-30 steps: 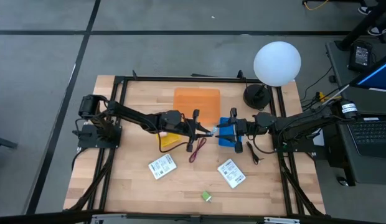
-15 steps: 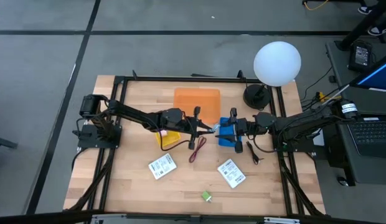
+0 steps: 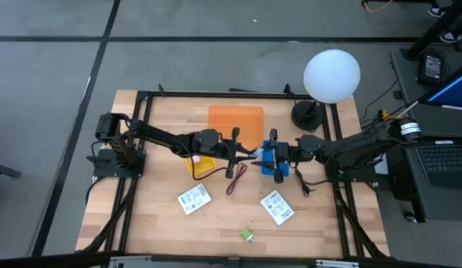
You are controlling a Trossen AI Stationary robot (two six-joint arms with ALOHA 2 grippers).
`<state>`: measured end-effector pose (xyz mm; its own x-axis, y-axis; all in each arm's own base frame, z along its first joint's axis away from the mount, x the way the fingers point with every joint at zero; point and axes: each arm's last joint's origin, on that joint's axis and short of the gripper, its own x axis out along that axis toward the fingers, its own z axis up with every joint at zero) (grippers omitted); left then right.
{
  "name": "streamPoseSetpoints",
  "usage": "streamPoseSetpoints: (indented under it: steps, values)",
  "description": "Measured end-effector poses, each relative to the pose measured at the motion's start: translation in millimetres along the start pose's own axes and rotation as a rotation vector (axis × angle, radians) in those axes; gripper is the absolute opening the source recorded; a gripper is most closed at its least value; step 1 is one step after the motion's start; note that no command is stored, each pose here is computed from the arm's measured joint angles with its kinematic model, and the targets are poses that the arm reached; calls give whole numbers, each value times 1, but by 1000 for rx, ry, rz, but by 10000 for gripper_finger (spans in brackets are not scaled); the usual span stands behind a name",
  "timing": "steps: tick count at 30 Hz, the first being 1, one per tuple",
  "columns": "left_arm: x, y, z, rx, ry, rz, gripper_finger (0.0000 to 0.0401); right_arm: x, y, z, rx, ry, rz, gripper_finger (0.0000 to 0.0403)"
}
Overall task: Pick and place items into bin
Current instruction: Put the blue charger cable into the blue bin
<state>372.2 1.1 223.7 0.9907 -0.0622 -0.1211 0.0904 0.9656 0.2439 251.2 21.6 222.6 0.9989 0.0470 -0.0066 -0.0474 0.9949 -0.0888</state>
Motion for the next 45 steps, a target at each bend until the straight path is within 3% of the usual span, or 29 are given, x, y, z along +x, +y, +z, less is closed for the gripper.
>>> streamPoseSetpoints:
  steps: [8,17,32,37,45]
  values:
    - [0,-1,-1,-3,14,-6,29,0,-1,-1,-5,14,-41,148]
    - [-1,-1,-3,-3,43,-7,35,0,-1,-2,-42,23,-36,21]
    - [-36,-2,15,2,267,-29,113,-6,-2,2,-17,48,-39,17]
    - [-47,-7,16,4,262,-35,91,-14,-3,6,43,79,-61,17]
    - [-80,-13,19,7,252,51,8,-26,-6,3,186,192,-156,17]
